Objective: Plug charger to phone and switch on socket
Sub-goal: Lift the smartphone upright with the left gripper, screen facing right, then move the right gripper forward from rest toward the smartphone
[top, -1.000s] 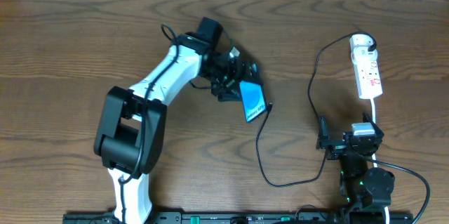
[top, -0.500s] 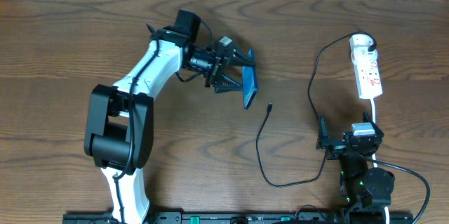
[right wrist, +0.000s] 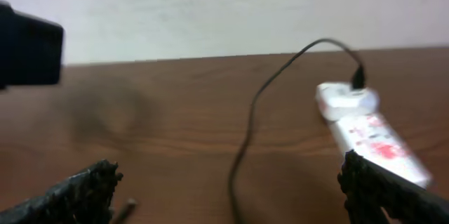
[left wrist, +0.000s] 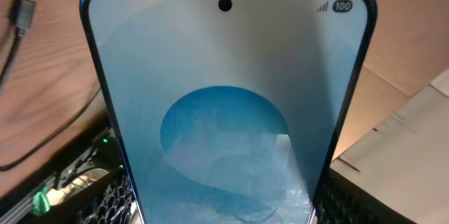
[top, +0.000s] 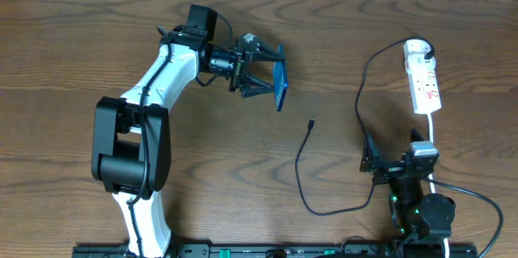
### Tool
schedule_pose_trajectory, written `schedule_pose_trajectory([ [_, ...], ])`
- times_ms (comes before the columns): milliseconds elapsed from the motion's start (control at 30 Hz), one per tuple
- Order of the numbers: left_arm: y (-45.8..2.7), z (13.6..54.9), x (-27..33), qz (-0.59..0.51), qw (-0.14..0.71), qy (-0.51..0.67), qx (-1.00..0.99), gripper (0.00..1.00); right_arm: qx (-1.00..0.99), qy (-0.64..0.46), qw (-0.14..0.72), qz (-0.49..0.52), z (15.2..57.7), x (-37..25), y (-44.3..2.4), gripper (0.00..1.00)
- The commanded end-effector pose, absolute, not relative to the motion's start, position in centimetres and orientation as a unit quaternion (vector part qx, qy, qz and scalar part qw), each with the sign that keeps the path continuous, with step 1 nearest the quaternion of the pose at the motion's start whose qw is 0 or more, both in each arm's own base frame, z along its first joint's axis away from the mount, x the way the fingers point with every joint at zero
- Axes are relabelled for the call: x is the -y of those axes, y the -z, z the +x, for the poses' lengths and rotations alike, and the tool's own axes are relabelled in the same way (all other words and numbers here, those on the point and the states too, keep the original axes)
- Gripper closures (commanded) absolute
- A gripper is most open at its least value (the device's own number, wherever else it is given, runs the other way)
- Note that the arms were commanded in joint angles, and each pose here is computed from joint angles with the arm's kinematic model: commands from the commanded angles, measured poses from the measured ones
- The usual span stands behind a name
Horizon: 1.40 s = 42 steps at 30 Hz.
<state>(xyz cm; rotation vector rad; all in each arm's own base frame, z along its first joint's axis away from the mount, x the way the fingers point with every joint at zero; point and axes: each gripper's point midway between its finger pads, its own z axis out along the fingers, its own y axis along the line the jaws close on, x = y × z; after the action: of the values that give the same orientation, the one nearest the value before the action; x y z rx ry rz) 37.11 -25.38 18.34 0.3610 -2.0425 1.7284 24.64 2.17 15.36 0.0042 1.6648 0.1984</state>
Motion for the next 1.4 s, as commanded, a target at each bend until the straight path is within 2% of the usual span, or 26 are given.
schedule_pose_trajectory([
  [0, -20.8, 36.5, 25.2, 0.133, 0.249, -0.643, 0.712, 0.30, -0.730, -0.216, 0.639, 0.108, 24.5, -3.1, -15.4, 0.01],
  [233, -20.8, 36.5, 25.2, 0.154, 0.267, -0.636, 0.708, 0.29, -0.720, -0.327, 0.594, 0.149, 24.0, -5.1, -15.6, 0.01],
  [467, -20.8, 36.5, 25.2, 0.162, 0.274, -0.633, 0.706, 0.29, -0.717, -0.389, 0.576, 0.063, 22.5, -8.4, -17.5, 0.01],
  [667, -20.8, 36.5, 25.2, 0.162, 0.274, -0.633, 0.706, 0.30, -0.736, -0.304, 0.602, 0.058, 21.8, -6.5, -21.3, 0.01],
  [900, -20.8, 36.5, 25.2, 0.162, 0.274, -0.633, 0.706, 0.30, -0.830, -0.204, 0.510, 0.095, 21.7, -4.2, -21.1, 0.01],
  [1100, -20.8, 36.5, 25.2, 0.162, 0.274, -0.633, 0.706, 0.30, -0.873, -0.204, 0.432, 0.103, 24.7, -4.7, -21.1, 0.01],
  [1367, -20.8, 36.5, 25.2, 0.164, 0.277, -0.632, 0.705, 0.29, -0.893, -0.277, 0.346, 0.077, 25.3, -7.7, -18.8, 0.01],
])
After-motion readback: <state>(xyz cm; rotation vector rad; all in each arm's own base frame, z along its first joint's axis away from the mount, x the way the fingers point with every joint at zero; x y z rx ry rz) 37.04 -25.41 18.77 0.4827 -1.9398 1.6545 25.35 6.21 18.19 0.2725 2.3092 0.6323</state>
